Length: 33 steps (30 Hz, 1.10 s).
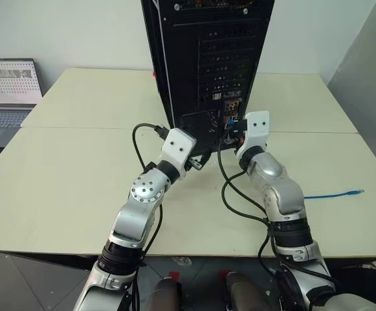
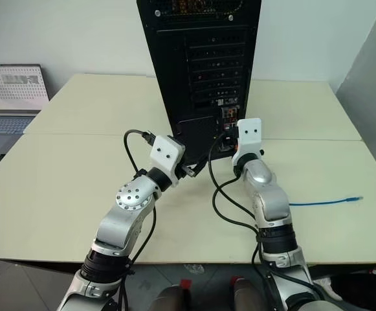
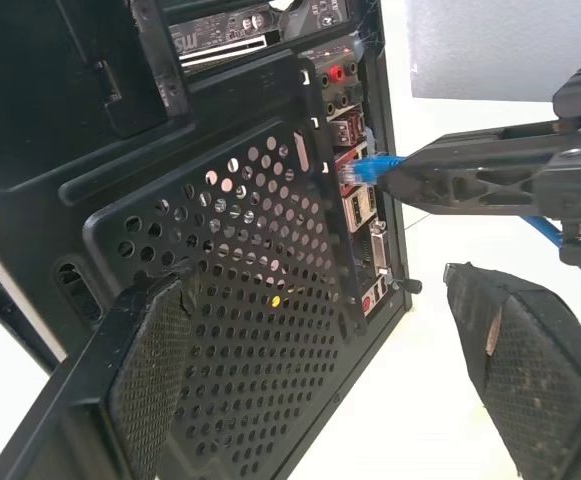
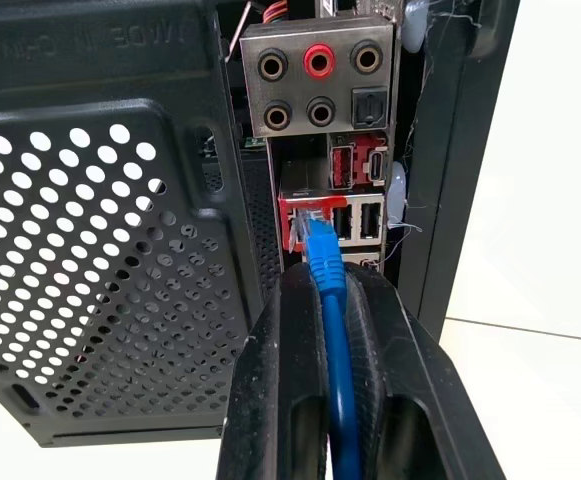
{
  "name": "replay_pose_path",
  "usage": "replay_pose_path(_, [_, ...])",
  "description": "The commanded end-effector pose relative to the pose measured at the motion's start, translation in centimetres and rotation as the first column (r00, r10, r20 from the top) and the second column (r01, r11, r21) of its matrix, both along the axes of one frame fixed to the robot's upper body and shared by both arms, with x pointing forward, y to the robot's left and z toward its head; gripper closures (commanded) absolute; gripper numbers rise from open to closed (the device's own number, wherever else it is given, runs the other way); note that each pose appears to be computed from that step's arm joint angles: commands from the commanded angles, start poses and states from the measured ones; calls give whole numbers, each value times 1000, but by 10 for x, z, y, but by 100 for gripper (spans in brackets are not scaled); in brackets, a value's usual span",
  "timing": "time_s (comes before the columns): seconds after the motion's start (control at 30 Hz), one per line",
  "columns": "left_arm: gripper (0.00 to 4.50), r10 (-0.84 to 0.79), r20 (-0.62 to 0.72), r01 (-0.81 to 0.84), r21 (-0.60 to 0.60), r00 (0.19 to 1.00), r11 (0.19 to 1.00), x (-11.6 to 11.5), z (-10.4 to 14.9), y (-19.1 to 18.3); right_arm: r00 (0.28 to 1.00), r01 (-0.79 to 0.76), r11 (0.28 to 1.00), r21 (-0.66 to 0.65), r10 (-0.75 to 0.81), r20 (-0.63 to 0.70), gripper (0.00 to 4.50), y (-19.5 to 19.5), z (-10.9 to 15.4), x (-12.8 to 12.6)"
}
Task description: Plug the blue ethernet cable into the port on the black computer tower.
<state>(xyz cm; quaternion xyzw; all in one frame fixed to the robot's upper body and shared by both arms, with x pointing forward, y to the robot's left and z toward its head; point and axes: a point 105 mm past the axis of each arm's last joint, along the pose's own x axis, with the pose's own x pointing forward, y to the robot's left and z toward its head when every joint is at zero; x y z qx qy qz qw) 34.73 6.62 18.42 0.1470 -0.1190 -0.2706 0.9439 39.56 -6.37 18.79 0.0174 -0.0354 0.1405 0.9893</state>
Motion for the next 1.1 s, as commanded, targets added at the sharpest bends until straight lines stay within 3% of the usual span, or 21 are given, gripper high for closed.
replay_pose_path(0.03, [36, -13, 64, 14, -17, 998, 1000, -5, 16, -3, 996, -21, 1000, 3, 20, 82, 450, 15, 27, 1])
replay_pose_path(0.53, [36, 10, 61, -8, -26, 998, 1000, -5, 15, 0, 996, -55, 998, -34, 57, 69, 450, 15, 19, 5])
replay_pose_path(0.57, [36, 12, 61, -10, -27, 998, 1000, -5, 15, 1, 996, -59, 997, -42, 62, 65, 381, 13, 17, 5])
replay_pose_path(0.93, [36, 45, 46, -44, -30, 998, 999, 4, 18, 19, 989, -124, 988, -90, 130, 66, 155, -15, 16, -12])
replay_pose_path(1.1, [36, 33, 17, -33, 29, 999, 999, 4, 16, 31, 970, -220, 963, -155, 233, 71, 37, -34, 21, -30])
